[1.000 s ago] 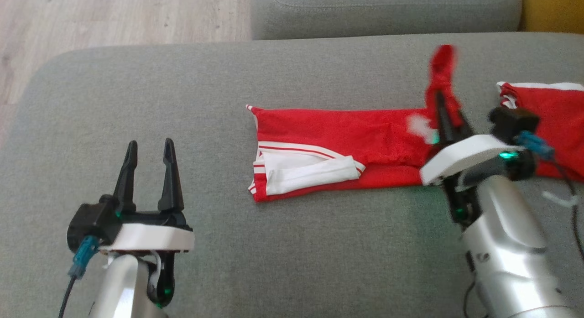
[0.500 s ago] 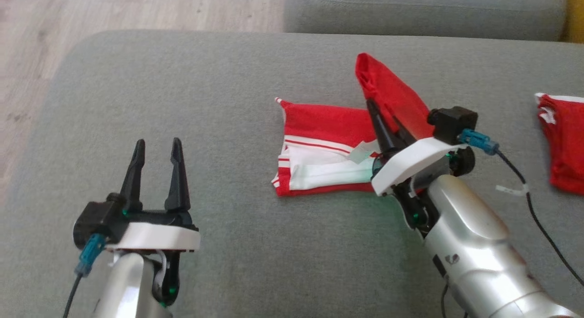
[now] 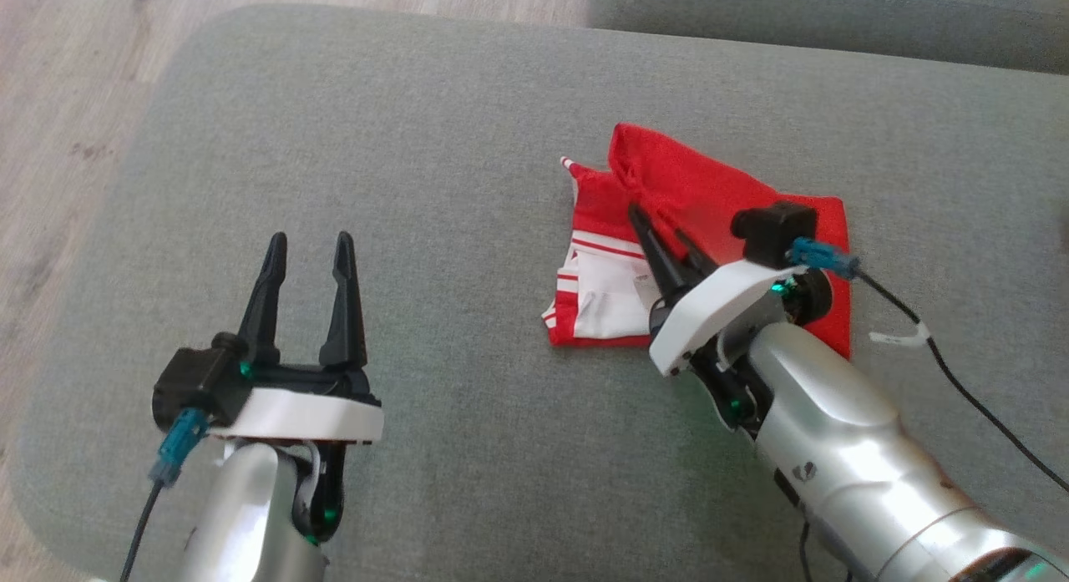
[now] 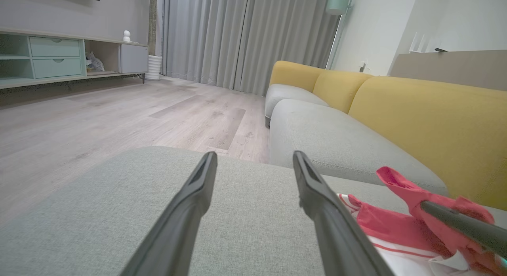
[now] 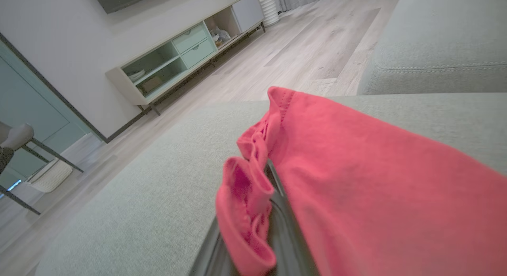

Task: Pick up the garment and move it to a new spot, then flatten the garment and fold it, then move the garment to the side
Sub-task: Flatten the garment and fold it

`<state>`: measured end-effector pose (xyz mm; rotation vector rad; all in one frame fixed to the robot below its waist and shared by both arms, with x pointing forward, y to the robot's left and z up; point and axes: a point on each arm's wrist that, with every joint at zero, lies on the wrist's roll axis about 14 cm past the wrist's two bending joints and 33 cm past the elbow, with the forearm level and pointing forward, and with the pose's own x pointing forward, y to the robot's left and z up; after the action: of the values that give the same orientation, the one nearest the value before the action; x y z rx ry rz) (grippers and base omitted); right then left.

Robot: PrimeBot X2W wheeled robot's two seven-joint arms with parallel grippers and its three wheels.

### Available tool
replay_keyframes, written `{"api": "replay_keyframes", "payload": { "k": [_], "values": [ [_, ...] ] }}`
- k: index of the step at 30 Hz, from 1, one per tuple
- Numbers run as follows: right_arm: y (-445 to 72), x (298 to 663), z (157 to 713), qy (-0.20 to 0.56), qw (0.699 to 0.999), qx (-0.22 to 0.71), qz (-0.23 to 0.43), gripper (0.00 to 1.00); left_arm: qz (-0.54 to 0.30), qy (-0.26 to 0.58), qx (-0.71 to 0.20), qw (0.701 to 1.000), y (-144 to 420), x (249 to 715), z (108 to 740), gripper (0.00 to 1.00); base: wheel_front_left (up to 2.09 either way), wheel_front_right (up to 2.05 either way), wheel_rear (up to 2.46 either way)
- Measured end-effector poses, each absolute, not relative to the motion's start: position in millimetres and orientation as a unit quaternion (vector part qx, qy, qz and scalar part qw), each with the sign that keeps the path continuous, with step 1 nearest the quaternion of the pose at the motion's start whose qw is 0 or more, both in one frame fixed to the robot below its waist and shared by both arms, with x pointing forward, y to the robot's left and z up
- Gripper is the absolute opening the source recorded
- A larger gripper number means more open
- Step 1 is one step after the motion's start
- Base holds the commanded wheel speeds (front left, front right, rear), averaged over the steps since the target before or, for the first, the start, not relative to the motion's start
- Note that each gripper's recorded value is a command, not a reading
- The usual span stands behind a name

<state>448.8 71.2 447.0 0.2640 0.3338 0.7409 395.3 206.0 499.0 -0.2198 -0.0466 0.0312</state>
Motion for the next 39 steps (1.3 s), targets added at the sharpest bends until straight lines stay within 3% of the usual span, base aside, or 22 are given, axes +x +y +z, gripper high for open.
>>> {"api": "replay_keyframes", "payload": {
  "k": [10, 11, 18, 23, 31, 39],
  "values": [
    [85, 434, 436, 0.181, 0.897, 0.126, 0.384, 0.0, 0.02, -0.018, -0.111, 0.993, 207, 395, 496, 1.0, 0.0, 0.0, 0.0],
    [85, 432, 435, 0.18, 0.896, 0.123, 0.387, 1.0, 0.019, -0.018, -0.111, 0.993, 206, 395, 496, 1.0, 0.0, 0.0, 0.0],
    [98, 425, 459, 0.16, 0.884, 0.18, 0.4, 1.0, 0.007, -0.016, -0.112, 0.994, 198, 398, 495, 1.0, 0.0, 0.0, 0.0],
    [81, 447, 483, 0.125, 0.898, 0.203, 0.369, 1.0, 0.0, -0.023, -0.115, 0.993, 193, 403, 499, 1.0, 0.0, 0.0, 0.0],
    [-12, 499, 532, 0.006, 0.958, 0.143, 0.248, 1.0, -0.028, -0.044, -0.12, 0.991, 175, 412, 514, 1.0, 0.0, 0.0, 0.0],
    [-110, 466, 503, -0.003, 0.989, 0.07, 0.128, 1.0, -0.053, -0.045, -0.127, 0.99, 156, 410, 516, 1.0, 0.0, 0.0, 0.0]
  ]
}}
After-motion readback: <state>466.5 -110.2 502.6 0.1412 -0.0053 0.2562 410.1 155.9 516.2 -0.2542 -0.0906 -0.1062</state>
